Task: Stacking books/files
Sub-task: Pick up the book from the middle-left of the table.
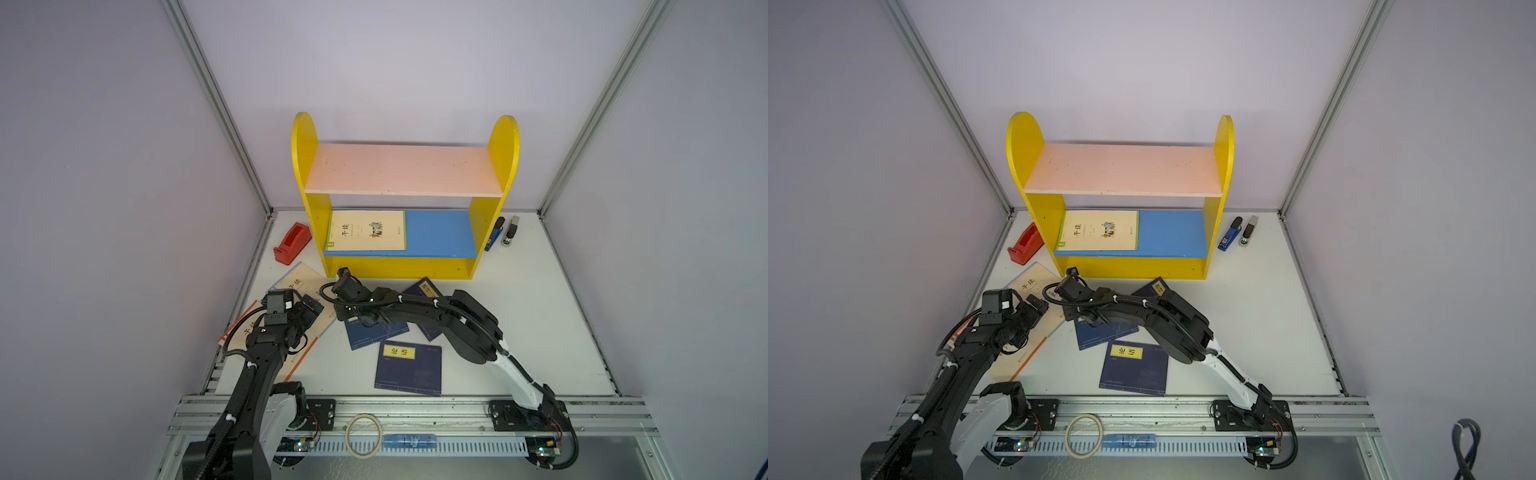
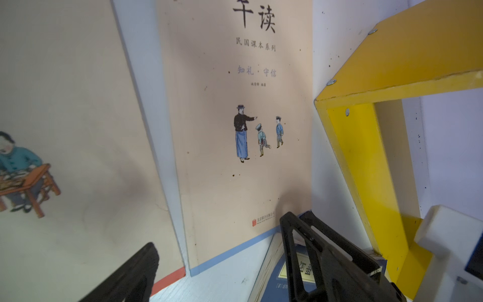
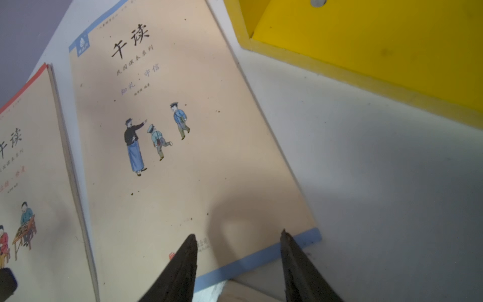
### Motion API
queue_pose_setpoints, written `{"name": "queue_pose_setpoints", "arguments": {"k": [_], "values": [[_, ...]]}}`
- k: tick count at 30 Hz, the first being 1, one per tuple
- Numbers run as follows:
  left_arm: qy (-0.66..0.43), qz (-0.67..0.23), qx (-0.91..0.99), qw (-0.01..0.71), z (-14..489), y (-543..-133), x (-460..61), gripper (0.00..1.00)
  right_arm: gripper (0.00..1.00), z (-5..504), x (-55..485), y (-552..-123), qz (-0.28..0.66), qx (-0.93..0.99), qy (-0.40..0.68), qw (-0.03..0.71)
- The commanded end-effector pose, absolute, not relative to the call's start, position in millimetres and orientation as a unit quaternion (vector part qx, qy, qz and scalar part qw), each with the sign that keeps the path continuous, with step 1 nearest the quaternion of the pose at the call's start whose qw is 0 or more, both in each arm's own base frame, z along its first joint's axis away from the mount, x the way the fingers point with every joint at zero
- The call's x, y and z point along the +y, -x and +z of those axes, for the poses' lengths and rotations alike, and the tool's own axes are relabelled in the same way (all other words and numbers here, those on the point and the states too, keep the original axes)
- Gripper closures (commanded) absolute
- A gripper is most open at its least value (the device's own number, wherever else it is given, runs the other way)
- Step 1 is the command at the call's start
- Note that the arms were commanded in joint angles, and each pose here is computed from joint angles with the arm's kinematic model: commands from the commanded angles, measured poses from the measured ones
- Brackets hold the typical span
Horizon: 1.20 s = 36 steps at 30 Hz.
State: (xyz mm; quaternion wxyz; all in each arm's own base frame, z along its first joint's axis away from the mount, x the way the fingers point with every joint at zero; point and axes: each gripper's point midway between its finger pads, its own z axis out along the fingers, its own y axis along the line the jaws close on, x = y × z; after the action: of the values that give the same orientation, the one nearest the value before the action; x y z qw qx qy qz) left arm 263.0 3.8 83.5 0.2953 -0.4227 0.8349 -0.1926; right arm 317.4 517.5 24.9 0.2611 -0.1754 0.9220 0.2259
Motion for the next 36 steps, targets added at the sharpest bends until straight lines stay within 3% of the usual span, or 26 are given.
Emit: {"name": "queue_pose_setpoints", "arguments": {"k": [1,15,27,36], "values": [[0.410,-0.220,0.833,0.299,86.7,-274.7,-0.9,0.00,0.47,11.9,510.9,-316.0,0.224,0.933,0.156,0.234],[0.434,-0.193,0.832,0.287,63.8,-292.4,14.9,0.00,0.47,14.0,504.3,-323.0,0.220,0.934,0.143,0.243],[0.442,-0.199,0.829,0.278,58.8,-297.9,14.3,0.00,0.49,56.8,486.8,-344.1,0.223,0.909,0.124,0.331],[0.445,-0.201,0.826,0.281,62.5,-301.0,15.1,0.00,0.48,31.6,483.3,-365.1,0.225,0.931,0.087,0.274]]}}
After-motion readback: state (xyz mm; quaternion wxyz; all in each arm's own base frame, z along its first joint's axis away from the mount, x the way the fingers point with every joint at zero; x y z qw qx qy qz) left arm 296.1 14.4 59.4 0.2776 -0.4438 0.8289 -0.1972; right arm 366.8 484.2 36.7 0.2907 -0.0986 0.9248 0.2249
